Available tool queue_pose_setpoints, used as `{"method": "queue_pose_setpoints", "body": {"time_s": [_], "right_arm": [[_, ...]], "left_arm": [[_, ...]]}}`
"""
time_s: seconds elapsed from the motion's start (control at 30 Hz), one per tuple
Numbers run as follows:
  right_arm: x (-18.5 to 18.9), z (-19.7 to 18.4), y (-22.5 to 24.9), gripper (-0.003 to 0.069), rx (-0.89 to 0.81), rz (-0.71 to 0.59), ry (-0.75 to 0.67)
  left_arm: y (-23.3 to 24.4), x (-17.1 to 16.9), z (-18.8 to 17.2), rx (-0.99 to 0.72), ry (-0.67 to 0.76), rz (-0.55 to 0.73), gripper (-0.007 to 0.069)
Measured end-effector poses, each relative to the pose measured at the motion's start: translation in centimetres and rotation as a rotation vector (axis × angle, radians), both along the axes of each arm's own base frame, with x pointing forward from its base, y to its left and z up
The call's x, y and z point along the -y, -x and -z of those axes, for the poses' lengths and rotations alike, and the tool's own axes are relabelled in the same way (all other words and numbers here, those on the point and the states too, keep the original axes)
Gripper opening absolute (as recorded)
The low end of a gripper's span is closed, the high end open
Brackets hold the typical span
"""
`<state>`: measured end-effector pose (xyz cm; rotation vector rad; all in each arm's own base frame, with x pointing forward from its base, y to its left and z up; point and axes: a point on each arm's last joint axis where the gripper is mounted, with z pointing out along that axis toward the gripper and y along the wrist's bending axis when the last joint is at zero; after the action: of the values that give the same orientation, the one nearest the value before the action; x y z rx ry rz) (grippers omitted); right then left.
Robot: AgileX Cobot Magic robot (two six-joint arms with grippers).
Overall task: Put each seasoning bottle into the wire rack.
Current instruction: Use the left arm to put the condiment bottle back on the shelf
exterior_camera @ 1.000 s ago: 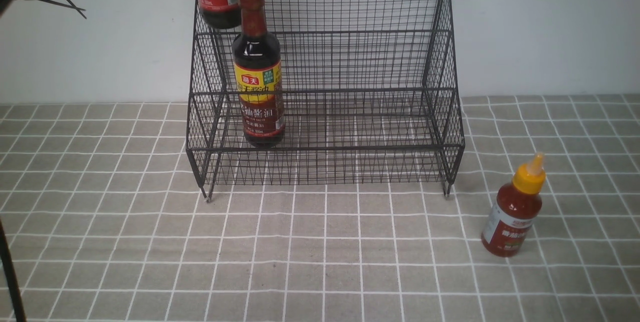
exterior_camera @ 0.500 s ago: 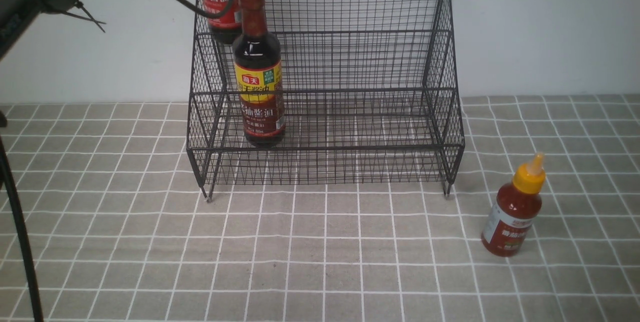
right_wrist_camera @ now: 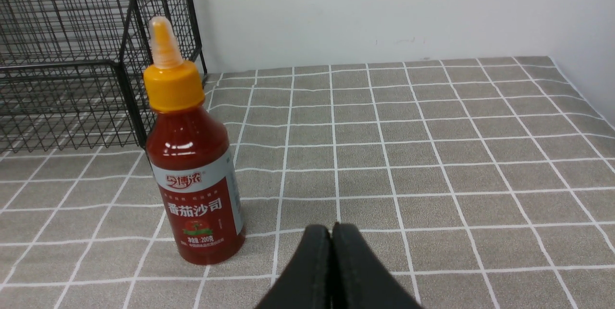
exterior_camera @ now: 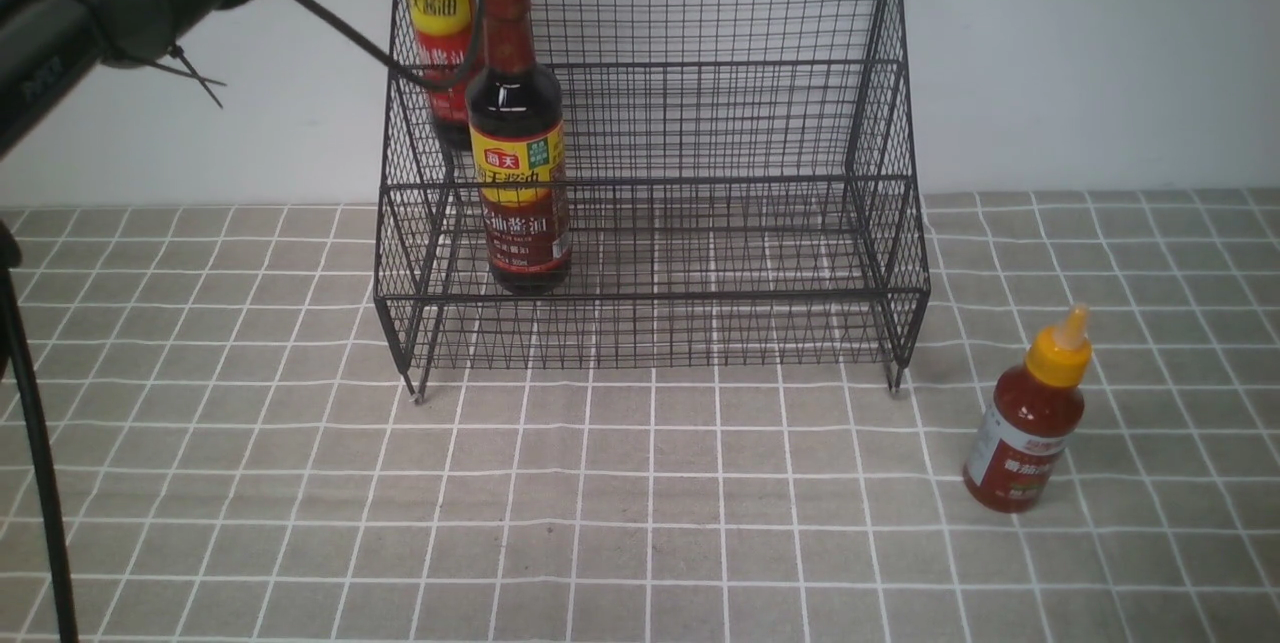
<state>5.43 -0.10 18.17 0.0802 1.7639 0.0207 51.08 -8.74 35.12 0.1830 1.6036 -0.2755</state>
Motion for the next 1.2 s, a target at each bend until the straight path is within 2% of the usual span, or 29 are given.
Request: {"method": "queue_pose_setpoints", "body": {"time_s": [0.33, 0.97, 1.1, 1.2], "right_arm": [[0.0, 0.0, 0.0, -0.0015, 0.000, -0.002, 0.009], [0.0, 0.0, 0.0, -0.0015, -0.001, -0.004, 0.021], [0.0, 0.0, 0.0, -0.0015, -0.001, -0.004, 0.021], [0.0, 0.0, 0.0, -0.0015, -0.001, -0.004, 0.021]], "left_arm": [[0.2, 0.2, 3.4, -0.096, -0.015, 0.027, 0.0256], [0.2, 0.1, 3.6, -0.101, -0.022, 0.017, 0.0256], [0.2, 0.1, 3.5, -0.100, -0.019, 0.012, 0.0283], [0.4, 0.2, 2.7, -0.082, -0.001, 0.024, 0.0356]]}}
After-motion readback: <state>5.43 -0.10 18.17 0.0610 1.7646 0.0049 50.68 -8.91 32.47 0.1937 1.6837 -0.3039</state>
